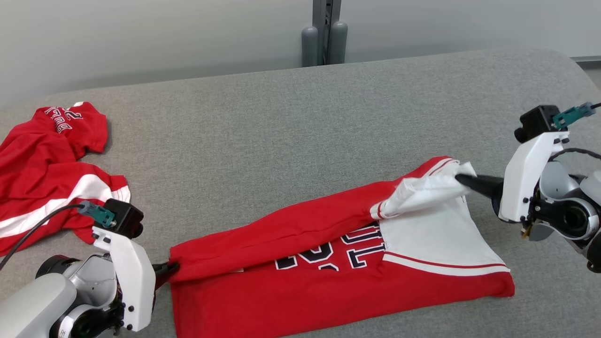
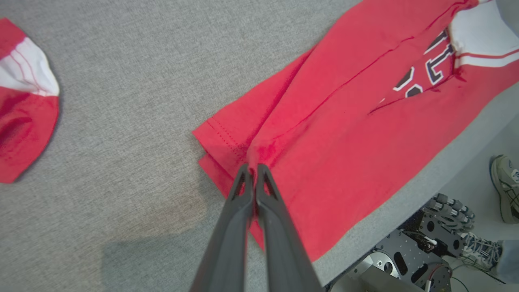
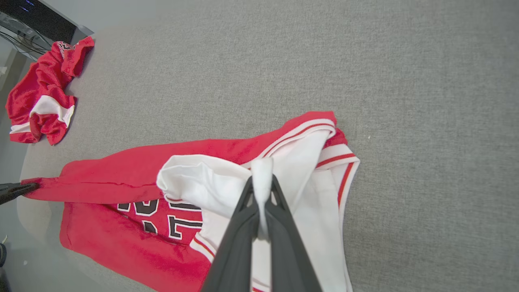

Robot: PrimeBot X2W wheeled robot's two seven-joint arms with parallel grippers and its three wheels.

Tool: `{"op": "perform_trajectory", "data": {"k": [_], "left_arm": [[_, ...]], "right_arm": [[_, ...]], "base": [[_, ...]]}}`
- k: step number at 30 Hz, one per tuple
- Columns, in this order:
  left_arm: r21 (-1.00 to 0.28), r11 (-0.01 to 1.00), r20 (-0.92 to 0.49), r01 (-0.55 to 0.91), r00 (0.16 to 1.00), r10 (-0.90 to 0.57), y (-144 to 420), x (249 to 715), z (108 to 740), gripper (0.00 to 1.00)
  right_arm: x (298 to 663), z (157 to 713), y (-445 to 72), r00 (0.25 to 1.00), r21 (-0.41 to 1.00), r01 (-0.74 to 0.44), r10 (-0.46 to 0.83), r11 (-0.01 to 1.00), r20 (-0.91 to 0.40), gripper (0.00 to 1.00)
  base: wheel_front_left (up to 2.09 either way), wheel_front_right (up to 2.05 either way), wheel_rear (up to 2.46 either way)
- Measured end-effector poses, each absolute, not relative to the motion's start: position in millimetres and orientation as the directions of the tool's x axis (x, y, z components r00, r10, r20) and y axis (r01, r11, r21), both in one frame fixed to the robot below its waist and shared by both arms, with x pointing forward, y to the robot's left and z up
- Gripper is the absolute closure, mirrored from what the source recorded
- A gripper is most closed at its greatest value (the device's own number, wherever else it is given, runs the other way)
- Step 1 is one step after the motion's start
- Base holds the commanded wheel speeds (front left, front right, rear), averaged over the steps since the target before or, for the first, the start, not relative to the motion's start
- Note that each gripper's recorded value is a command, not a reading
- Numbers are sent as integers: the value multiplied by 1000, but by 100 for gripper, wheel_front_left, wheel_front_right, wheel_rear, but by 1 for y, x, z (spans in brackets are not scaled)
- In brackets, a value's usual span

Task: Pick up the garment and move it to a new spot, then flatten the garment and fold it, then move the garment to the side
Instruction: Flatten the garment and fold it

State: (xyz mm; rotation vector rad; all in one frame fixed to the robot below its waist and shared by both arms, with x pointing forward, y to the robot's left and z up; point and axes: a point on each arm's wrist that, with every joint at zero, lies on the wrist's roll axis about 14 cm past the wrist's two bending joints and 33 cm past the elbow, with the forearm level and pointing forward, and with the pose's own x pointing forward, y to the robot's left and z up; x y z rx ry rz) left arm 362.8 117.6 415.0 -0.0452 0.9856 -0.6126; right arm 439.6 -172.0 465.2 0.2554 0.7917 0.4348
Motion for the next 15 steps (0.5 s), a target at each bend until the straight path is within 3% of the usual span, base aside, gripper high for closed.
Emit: {"op": "perform_trajectory", "data": {"k": [12, 13, 14, 15], "left_arm": [[-325, 823, -790, 465, 344, -507, 117, 349, 412, 100], [-325, 824, -790, 465, 345, -506, 117, 349, 412, 46], [-325, 824, -790, 464, 346, -506, 117, 349, 412, 0], [-325, 825, -790, 463, 346, -506, 117, 348, 412, 0]], "right_arm": [[415, 441, -176, 495, 400, -236, 463, 886, -735, 100], [413, 440, -176, 483, 400, -235, 464, 886, -743, 100], [411, 438, -176, 474, 399, -234, 463, 886, -749, 80], [410, 437, -176, 470, 399, -233, 462, 887, -752, 9]], "base": [[0, 0, 0], [0, 0, 0], [0, 0, 0], [0, 0, 0]]}}
